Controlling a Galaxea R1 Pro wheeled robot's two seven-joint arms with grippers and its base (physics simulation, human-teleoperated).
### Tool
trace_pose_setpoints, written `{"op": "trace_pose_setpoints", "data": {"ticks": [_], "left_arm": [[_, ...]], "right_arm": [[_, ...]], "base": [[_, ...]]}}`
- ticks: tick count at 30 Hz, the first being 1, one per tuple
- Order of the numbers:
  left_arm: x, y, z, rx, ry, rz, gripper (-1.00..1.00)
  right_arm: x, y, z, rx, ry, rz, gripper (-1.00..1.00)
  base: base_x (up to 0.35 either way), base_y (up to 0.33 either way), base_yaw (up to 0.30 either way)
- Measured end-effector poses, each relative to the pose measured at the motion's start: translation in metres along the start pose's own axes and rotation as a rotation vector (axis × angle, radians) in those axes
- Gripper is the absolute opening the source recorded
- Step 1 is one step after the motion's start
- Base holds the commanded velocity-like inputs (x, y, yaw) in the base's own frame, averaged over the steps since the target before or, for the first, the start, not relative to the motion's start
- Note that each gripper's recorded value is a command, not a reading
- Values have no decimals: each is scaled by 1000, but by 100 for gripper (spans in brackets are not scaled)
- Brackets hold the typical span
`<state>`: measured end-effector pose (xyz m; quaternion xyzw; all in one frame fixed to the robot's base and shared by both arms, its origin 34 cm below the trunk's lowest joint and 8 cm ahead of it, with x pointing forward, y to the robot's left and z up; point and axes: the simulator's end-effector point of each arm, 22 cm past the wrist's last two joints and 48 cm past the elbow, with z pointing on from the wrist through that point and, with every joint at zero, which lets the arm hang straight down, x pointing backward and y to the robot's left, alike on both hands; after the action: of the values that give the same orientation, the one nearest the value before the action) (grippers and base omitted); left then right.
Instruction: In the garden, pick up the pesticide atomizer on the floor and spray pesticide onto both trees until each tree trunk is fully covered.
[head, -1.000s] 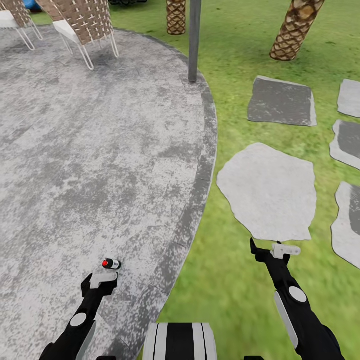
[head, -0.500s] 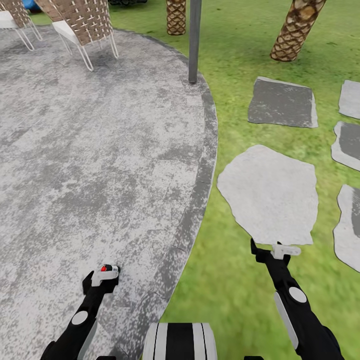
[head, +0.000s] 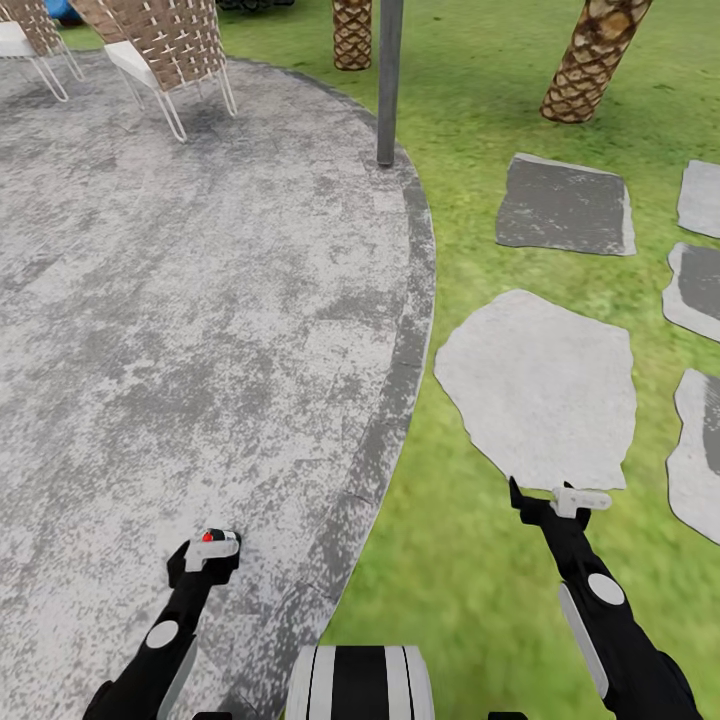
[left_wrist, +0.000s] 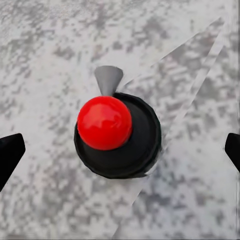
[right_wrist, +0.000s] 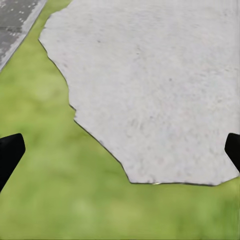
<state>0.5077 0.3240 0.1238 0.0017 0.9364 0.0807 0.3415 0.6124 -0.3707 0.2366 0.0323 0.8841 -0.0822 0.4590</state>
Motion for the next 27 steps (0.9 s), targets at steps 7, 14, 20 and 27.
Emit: {"op": "trace_pose_setpoints", "data": {"ticks": [7,14,20,27], "left_arm": [[2,-5,-1,5,5,-7,100],[4,-6,-1,6,9,-6,100],[6,-6,0,7,12,-5,100],[6,-7,0,6,12,-7,100]], "right_arm": [[-2,0,0,1,-4,1,100],[-1,0,0,2,-3,1,100],[1,0,1,1,0,1,100],[1,0,1,2,0,1,100]], "base": [[0,0,0],[0,0,71],[0,0,53],[0,0,4]]}}
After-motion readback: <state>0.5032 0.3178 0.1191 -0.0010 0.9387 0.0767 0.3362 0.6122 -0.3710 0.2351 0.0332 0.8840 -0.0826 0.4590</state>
